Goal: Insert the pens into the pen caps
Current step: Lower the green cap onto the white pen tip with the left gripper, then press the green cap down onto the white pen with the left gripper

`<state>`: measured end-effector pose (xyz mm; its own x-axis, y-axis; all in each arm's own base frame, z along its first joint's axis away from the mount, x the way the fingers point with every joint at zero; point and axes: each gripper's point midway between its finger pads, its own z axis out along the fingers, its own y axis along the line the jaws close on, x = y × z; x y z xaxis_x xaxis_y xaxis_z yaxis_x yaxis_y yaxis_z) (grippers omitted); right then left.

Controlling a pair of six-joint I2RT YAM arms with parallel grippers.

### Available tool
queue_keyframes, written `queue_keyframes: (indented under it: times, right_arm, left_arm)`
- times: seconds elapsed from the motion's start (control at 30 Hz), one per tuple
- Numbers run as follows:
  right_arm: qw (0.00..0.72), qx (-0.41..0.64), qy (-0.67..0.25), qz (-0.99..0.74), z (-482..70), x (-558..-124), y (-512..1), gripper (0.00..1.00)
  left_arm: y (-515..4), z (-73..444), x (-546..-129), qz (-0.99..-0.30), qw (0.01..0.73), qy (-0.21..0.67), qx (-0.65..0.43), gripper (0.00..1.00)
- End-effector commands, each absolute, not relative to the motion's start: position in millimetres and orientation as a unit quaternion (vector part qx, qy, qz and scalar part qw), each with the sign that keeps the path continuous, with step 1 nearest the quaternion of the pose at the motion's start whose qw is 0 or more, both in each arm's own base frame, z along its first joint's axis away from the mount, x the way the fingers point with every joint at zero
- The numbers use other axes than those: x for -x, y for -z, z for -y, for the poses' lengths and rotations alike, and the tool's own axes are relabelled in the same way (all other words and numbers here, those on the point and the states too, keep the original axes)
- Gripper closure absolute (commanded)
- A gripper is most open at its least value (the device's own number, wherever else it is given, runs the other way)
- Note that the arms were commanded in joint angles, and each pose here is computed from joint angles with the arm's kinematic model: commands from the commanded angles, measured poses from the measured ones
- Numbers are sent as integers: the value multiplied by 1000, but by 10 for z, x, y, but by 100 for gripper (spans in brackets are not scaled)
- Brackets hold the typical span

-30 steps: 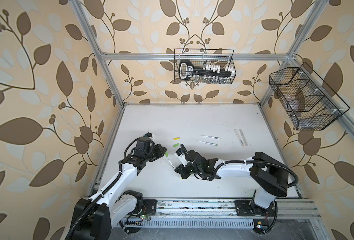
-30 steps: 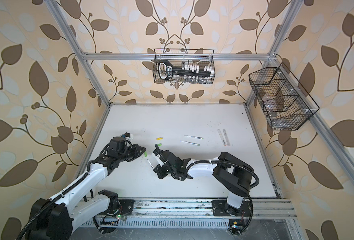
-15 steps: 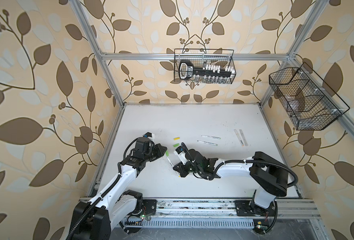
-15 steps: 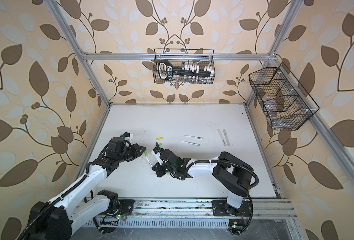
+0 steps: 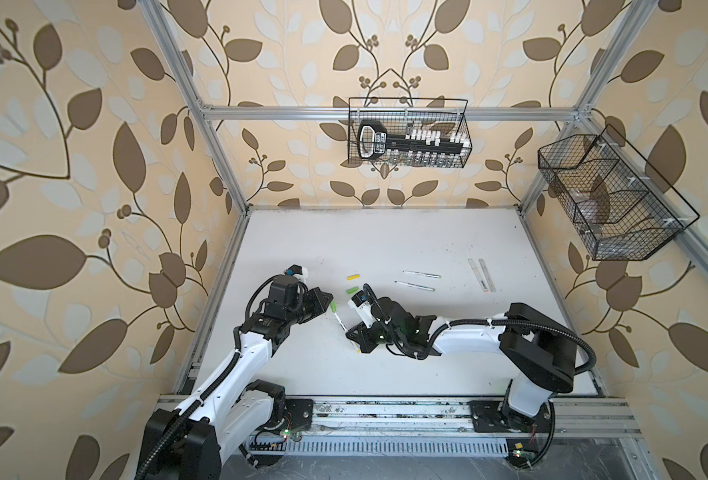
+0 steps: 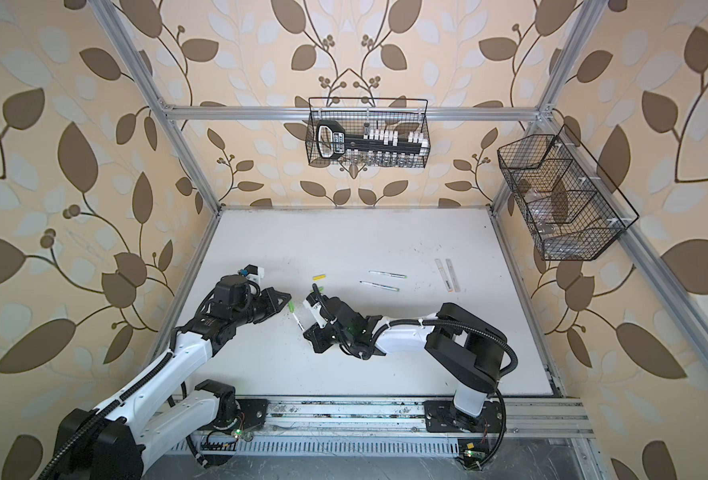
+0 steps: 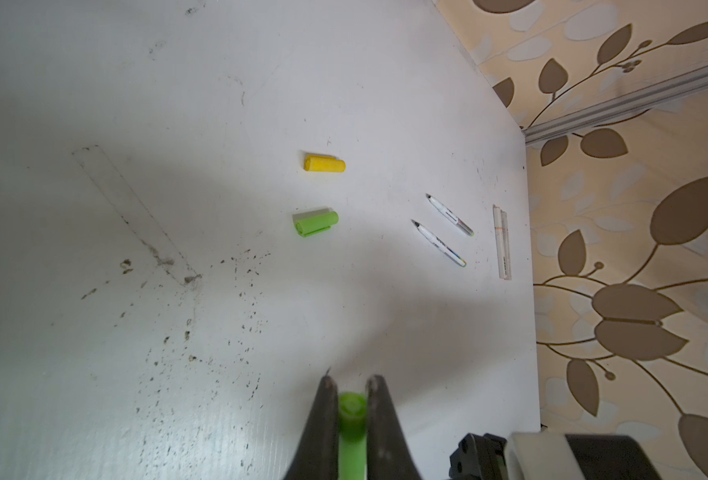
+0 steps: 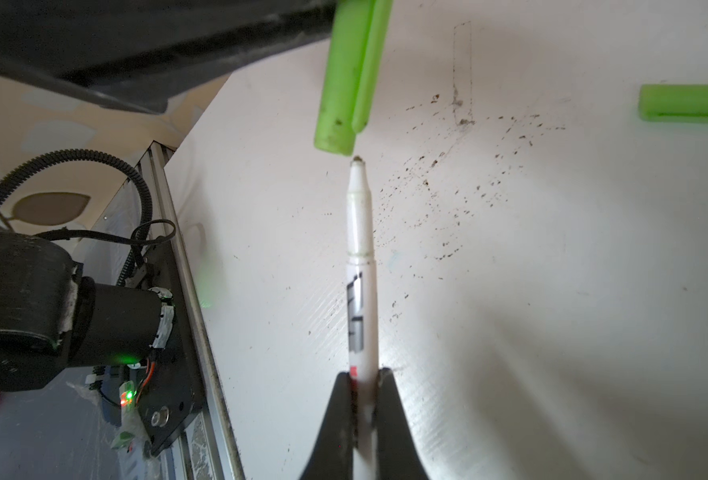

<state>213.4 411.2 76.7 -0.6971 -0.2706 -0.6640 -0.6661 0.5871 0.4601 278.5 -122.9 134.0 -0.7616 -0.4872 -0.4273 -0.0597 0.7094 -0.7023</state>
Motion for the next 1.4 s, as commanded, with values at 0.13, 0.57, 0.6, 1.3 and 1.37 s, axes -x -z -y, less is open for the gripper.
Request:
queue_keyframes:
  times: [0.13, 0.57, 0.6, 1.3, 1.37]
  right_arm:
    - [290, 272, -373, -838, -4188, -2199, -924, 96]
    - [288, 279, -380, -834, -4230, -2157, -943, 96]
    - [287, 281, -381, -833, -4240, -2146, -944, 96]
    - [292, 282, -383, -830, -4253, -2179, -983, 96]
    - [295, 281, -383, -829, -4254, -2193, -1000, 96]
  left_arm:
    - [-1350, 1170, -2803, -869, 319, 341, 165, 89]
    - [-1343, 1138, -2827, -867, 323, 337, 173, 88]
    - [-1338, 1136, -2827, -867, 323, 337, 173, 88]
    - [-1341, 1159, -2855, -863, 318, 353, 173, 88]
    - [-1338, 1165, -2849, -864, 317, 353, 171, 88]
